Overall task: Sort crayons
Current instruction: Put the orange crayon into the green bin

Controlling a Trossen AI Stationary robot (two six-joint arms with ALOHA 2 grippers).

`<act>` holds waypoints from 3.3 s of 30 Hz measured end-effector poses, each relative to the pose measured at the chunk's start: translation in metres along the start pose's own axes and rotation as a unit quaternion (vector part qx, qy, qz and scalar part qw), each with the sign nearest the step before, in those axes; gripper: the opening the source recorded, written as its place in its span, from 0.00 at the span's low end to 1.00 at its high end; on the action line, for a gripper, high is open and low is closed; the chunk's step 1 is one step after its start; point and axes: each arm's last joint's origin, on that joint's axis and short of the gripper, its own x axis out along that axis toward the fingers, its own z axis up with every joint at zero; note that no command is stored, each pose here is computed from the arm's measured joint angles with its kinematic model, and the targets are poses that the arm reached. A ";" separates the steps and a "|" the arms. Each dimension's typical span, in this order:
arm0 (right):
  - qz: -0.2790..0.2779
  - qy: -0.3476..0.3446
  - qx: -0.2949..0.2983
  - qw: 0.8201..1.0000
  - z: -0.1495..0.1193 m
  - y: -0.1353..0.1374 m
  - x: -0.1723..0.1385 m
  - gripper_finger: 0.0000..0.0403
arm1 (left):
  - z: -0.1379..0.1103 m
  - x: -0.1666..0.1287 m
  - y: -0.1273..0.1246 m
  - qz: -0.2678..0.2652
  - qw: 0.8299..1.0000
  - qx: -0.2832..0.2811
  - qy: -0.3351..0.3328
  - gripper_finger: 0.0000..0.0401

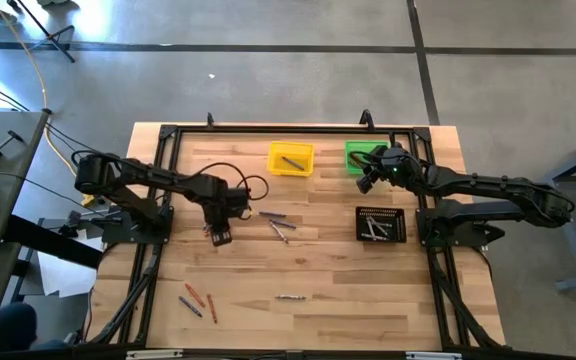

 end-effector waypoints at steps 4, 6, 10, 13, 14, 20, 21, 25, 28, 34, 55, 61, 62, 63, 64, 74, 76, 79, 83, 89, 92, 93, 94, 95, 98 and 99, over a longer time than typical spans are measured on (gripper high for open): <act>0.000 -0.001 0.000 1.000 0.000 0.000 0.000 0.29 | -0.004 0.006 -0.002 0.003 1.000 -0.002 0.001 0.20; 0.003 -0.001 0.000 1.000 0.000 0.000 0.000 0.29 | -0.010 0.014 -0.001 0.008 1.000 -0.012 0.004 0.20; 0.006 0.000 0.000 1.000 0.000 0.000 0.000 0.29 | -0.018 0.024 0.003 0.022 1.000 -0.013 0.002 0.20; 0.006 0.000 0.000 1.000 0.000 0.000 0.000 0.29 | -0.019 0.025 0.005 0.036 0.999 -0.017 -0.001 0.20; 0.006 0.000 0.000 1.000 0.000 0.000 0.000 0.29 | -0.018 0.025 0.006 0.038 0.999 -0.015 -0.005 0.19; 0.006 -0.001 0.003 1.000 0.000 0.000 0.000 0.29 | -0.008 0.016 0.005 0.027 1.000 -0.003 -0.016 0.06; 0.006 -0.002 0.004 1.000 0.001 0.000 0.000 0.29 | -0.006 0.015 0.005 0.024 1.000 -0.002 -0.017 0.03; 0.006 -0.003 0.005 1.000 0.001 0.000 0.000 0.29 | 0.003 0.009 0.006 0.011 0.999 -0.003 -0.037 0.01; 0.006 -0.003 0.005 1.000 0.001 0.000 0.000 0.29 | 0.011 0.002 0.005 0.010 0.998 -0.002 -0.061 0.00; 0.006 -0.003 0.005 1.000 0.001 0.000 0.000 0.29 | 0.034 -0.027 0.000 -0.001 0.994 0.017 -0.111 0.00; 0.256 -0.241 0.022 0.936 0.045 0.039 -0.027 0.29 | 0.122 -0.181 -0.028 0.118 0.720 0.088 -0.678 0.00; 0.268 -0.306 0.025 0.913 0.052 0.054 -0.040 0.29 | 0.128 -0.172 -0.033 0.113 0.717 0.093 -0.681 0.00; 0.265 -0.313 0.029 0.912 0.053 0.056 -0.041 0.29 | 0.131 -0.169 -0.034 0.111 0.718 0.095 -0.681 0.00; 0.259 -0.314 0.032 0.913 0.052 0.058 -0.040 0.29 | 0.134 -0.165 -0.035 0.109 0.720 0.099 -0.678 0.00; 0.252 -0.314 0.035 0.915 0.052 0.059 -0.039 0.29 | 0.136 -0.162 -0.036 0.103 0.719 0.103 -0.679 0.00; 0.235 -0.289 0.031 0.927 0.044 0.071 -0.025 0.29 | 0.143 -0.156 -0.046 0.104 0.698 0.131 -0.697 0.00; 0.235 -0.290 0.030 0.927 0.044 0.071 -0.025 0.29 | 0.143 -0.156 -0.045 0.104 0.697 0.131 -0.697 0.00; 0.233 -0.295 0.025 0.926 0.045 0.071 -0.025 0.29 | 0.143 -0.157 -0.046 0.103 0.694 0.131 -0.700 0.00; 0.233 -0.298 0.022 0.925 0.045 0.071 -0.026 0.29 | 0.143 -0.158 -0.046 0.103 0.691 0.130 -0.703 0.00; 0.235 -0.301 0.027 0.924 0.045 0.074 -0.021 0.29 | 0.143 -0.159 -0.047 0.101 0.688 0.130 -0.707 0.00; 0.235 -0.304 0.028 0.923 0.044 0.076 -0.017 0.29 | 0.143 -0.159 -0.047 0.101 0.688 0.130 -0.707 0.00; 0.236 -0.308 0.030 0.921 0.045 0.077 -0.016 0.29 | 0.143 -0.159 -0.047 0.101 0.688 0.130 -0.707 0.00; 0.236 -0.312 0.032 0.920 0.045 0.078 -0.016 0.29 | 0.143 -0.159 -0.047 0.101 0.688 0.130 -0.707 0.00; 0.236 -0.315 0.034 0.919 0.045 0.078 -0.015 0.29 | 0.143 -0.159 -0.047 0.101 0.688 0.130 -0.707 0.00; 0.237 -0.322 0.036 0.916 0.046 0.079 -0.014 0.29 | 0.143 -0.159 -0.047 0.101 0.688 0.130 -0.707 0.00; 0.237 -0.322 0.036 0.916 0.046 0.080 -0.013 0.29 | 0.143 -0.159 -0.047 0.101 0.688 0.130 -0.707 0.00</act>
